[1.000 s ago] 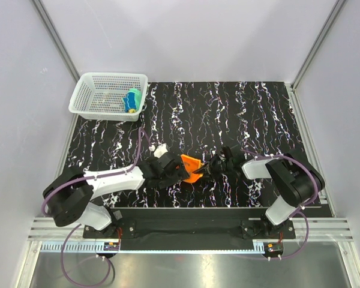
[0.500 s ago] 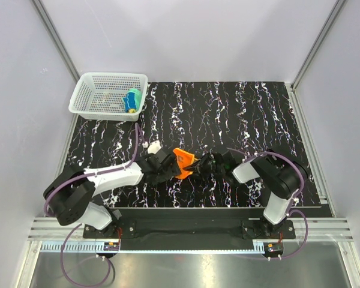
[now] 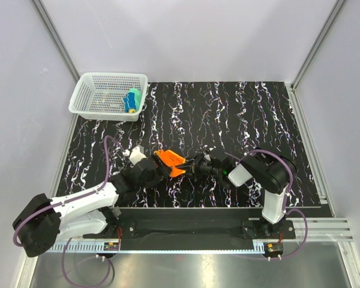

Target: Roll the towels

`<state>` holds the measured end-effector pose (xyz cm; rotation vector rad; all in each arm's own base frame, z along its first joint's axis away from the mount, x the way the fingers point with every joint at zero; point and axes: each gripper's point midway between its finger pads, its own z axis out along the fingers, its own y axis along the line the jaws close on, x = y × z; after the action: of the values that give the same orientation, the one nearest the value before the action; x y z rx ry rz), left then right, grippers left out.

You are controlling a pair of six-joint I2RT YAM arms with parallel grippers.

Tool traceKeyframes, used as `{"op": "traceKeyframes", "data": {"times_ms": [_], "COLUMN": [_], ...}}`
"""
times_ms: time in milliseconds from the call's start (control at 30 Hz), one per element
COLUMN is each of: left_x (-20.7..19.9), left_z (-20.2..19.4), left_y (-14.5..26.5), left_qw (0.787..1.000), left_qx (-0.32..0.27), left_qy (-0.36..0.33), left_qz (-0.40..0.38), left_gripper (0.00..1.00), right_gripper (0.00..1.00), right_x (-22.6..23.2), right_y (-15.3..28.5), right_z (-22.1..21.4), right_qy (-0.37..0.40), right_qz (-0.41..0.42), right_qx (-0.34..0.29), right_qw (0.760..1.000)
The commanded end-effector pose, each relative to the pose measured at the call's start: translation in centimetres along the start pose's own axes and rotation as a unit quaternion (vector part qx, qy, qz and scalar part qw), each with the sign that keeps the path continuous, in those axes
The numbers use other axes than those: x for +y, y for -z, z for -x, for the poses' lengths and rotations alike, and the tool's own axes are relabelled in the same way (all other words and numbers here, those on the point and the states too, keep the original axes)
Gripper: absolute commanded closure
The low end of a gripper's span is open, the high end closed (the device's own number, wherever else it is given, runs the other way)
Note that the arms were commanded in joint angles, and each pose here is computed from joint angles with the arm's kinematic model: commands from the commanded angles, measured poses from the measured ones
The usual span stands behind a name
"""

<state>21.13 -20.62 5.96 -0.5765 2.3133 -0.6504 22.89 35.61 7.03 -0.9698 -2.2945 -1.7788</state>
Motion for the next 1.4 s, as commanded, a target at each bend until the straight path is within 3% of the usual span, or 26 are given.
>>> {"op": "traceKeyframes", "data": {"times_ms": [0,133,267,533,700,867,1067,1200,1300,1367], "left_x": [-3.9,-2.9,-2.9,-3.3,-3.7,-5.6,-2.8,-2.2,-2.9,-1.1], "left_z": [3.5,3.0,4.7,6.9,8.3,10.5,9.8,8.7,9.9,10.8], "left_y": [0.1,-0.6,0.5,0.9,2.1,4.6,2.9,2.7,3.9,4.2], "left_qw": [0.994,0.991,0.981,0.974,0.959,0.938,0.962,0.967,0.966,0.974], "left_qx": [-0.07,-0.074,-0.123,-0.168,-0.198,-0.236,-0.199,-0.174,-0.189,-0.199], "left_qy": [0.05,0.077,0.099,0.077,0.09,0.043,0.042,0.033,0.012,-0.008], "left_qz": [-0.071,-0.082,-0.117,-0.133,-0.18,-0.25,-0.184,-0.183,-0.174,-0.11], "left_gripper": [0.15,0.16,0.16,0.16,0.16,0.13,0.14,0.14,0.13,0.12], "right_gripper": [0.81,0.81,0.79,0.76,0.83,0.86,0.87,0.87,0.89,0.89], "right_x": [-6.5,-6.2,-6.7,-5.9,-5.5,-2.8,-0.6,-0.8,-0.6,-0.3], "right_y": [1.5,1.1,0.8,-1.1,-1.5,-2.5,-3.5,-3.9,-3.9,-3.5], "right_z": [-6.2,-6.9,-8.3,-12.1,-13.6,-15.8,-16.4,-16.2,-15.5,-15.0], "right_qy": [-0.138,-0.131,-0.132,-0.154,-0.185,-0.157,-0.152,-0.151,-0.154,-0.153], "right_qz": [-0.146,-0.15,-0.162,-0.119,-0.086,-0.054,-0.029,-0.028,-0.014,-0.004], "right_qx": [0.133,0.149,0.166,0.25,0.28,0.316,0.329,0.326,0.306,0.292], "right_qw": [0.971,0.969,0.964,0.949,0.938,0.934,0.932,0.933,0.939,0.944]}}
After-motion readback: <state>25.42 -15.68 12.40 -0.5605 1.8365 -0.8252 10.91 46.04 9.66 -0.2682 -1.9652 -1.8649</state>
